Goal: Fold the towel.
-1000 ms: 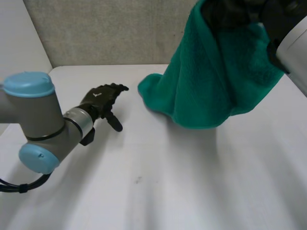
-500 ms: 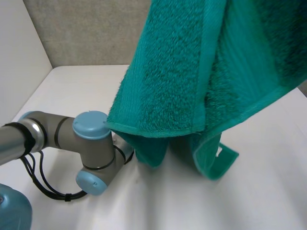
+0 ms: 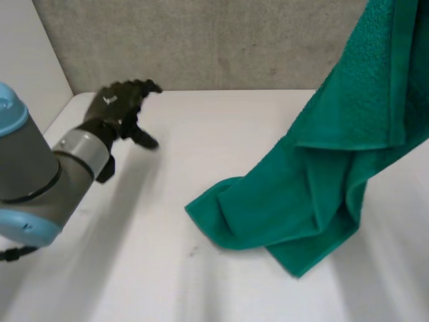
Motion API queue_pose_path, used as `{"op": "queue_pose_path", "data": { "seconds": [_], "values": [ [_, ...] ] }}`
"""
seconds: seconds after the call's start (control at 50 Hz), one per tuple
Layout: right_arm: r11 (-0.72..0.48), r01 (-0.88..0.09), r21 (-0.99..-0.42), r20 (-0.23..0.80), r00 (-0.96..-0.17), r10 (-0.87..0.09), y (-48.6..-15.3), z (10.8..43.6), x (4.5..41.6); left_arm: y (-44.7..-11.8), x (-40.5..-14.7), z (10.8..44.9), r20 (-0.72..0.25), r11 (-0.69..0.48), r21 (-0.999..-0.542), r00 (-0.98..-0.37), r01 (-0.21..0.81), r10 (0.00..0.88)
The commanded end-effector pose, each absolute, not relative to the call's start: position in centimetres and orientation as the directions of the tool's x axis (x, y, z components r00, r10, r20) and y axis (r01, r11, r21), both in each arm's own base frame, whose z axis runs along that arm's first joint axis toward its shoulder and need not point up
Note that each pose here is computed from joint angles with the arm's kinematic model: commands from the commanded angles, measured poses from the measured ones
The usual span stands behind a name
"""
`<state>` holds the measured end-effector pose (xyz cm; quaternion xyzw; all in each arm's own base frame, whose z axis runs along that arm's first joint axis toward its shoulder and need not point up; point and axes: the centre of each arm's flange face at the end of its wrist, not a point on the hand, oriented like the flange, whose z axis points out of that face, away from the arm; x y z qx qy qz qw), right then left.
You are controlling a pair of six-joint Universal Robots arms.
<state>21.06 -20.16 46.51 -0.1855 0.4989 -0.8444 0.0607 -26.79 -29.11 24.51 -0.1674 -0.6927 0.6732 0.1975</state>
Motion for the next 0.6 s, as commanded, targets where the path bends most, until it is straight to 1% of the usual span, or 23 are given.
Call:
{"op": "queue_pose_path", "data": {
  "seconds": [0.02, 0.1, 0.2, 0.28, 0.3, 0.48, 0.54, 0.6],
  "values": [
    [-0.516, -0.045, -0.855, 0.231, -0.925, -0.301, -19.9, 47.5, 21.1, -24.4, -27.2, 19.2, 0.109, 0.256, -0.964, -0.775, 0.07, 0.623],
    [-0.531, -0.038, -0.847, 0.23, -0.926, -0.3, -19.6, 48.1, 21.1, -22.2, -27.4, 17.2, 0.134, 0.322, -0.94, -0.754, 0.107, 0.643],
    [-0.547, -0.031, -0.837, 0.229, -0.926, -0.299, -19.2, 48.7, 21.1, -21.2, -27.9, 16.1, 0.142, 0.341, -0.932, -0.737, 0.126, 0.661],
    [-0.548, -0.029, -0.836, 0.228, -0.926, -0.299, -19.2, 48.7, 21.1, -20.8, -28.6, 15.4, 0.141, 0.339, -0.931, -0.723, 0.135, 0.677],
    [-0.548, -0.028, -0.836, 0.228, -0.926, -0.301, -19.1, 48.7, 21.1, -20.2, -29.3, 15.2, 0.14, 0.327, -0.935, -0.702, 0.139, 0.698],
    [-0.543, -0.029, -0.839, 0.225, -0.927, -0.299, -19.1, 48.7, 21.1, -18.8, -32.5, 14.4, 0.128, 0.277, -0.95, -0.627, 0.146, 0.768],
    [-0.543, -0.029, -0.839, 0.225, -0.927, -0.299, -19.1, 48.7, 21.1, -18.6, -33.5, 14.0, 0.119, 0.267, -0.952, -0.618, 0.152, 0.777],
    [-0.546, -0.028, -0.837, 0.226, -0.927, -0.299, -19.0, 48.8, 21.1, -19.0, -34.2, 13.6, 0.107, 0.263, -0.952, -0.635, 0.156, 0.765]
  ]
}}
